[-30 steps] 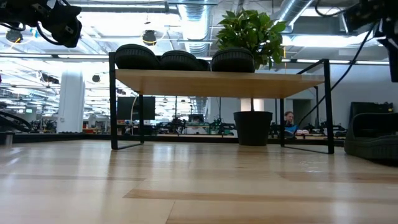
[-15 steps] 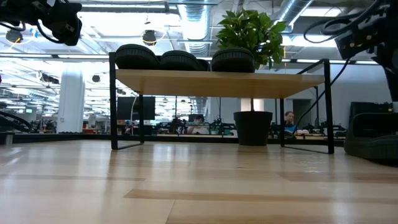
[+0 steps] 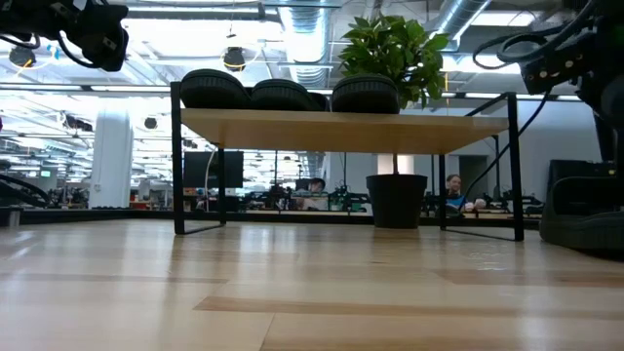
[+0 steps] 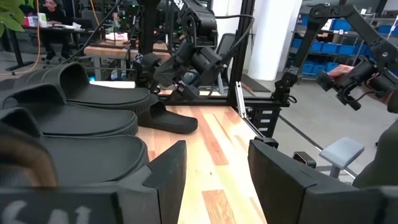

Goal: Pick and place slides into the shelf
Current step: Put the black slide on the shelf

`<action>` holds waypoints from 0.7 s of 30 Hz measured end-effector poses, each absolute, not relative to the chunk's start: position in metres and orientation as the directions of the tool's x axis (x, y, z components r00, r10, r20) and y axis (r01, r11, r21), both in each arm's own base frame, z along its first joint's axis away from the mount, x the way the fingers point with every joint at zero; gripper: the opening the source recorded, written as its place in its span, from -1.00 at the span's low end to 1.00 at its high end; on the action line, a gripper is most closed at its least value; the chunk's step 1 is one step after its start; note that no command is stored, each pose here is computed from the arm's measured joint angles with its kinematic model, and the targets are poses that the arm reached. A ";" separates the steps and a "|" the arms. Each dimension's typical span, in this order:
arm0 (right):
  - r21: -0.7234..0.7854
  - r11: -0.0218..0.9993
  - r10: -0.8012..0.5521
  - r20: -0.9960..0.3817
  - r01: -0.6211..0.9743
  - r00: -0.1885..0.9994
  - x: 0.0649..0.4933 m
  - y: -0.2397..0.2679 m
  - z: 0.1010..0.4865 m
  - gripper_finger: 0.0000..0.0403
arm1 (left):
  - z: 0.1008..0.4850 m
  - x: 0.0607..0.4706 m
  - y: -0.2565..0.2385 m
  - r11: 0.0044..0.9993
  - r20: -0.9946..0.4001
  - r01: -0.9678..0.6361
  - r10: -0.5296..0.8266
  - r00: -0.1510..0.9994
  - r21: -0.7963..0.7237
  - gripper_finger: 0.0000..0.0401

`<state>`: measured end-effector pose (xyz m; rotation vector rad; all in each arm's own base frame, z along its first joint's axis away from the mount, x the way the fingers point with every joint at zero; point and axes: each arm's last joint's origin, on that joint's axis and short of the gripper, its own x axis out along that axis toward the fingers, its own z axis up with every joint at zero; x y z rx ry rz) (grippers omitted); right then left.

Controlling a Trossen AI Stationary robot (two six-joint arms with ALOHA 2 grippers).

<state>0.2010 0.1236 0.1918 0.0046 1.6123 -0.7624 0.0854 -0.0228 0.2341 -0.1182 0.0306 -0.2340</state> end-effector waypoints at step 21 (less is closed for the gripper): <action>-0.506 0.776 -0.391 -0.855 0.377 -0.341 0.184 0.104 0.160 -0.91 | 0.234 0.085 -0.023 0.965 -0.016 0.230 -0.234 0.972 -0.127 -0.20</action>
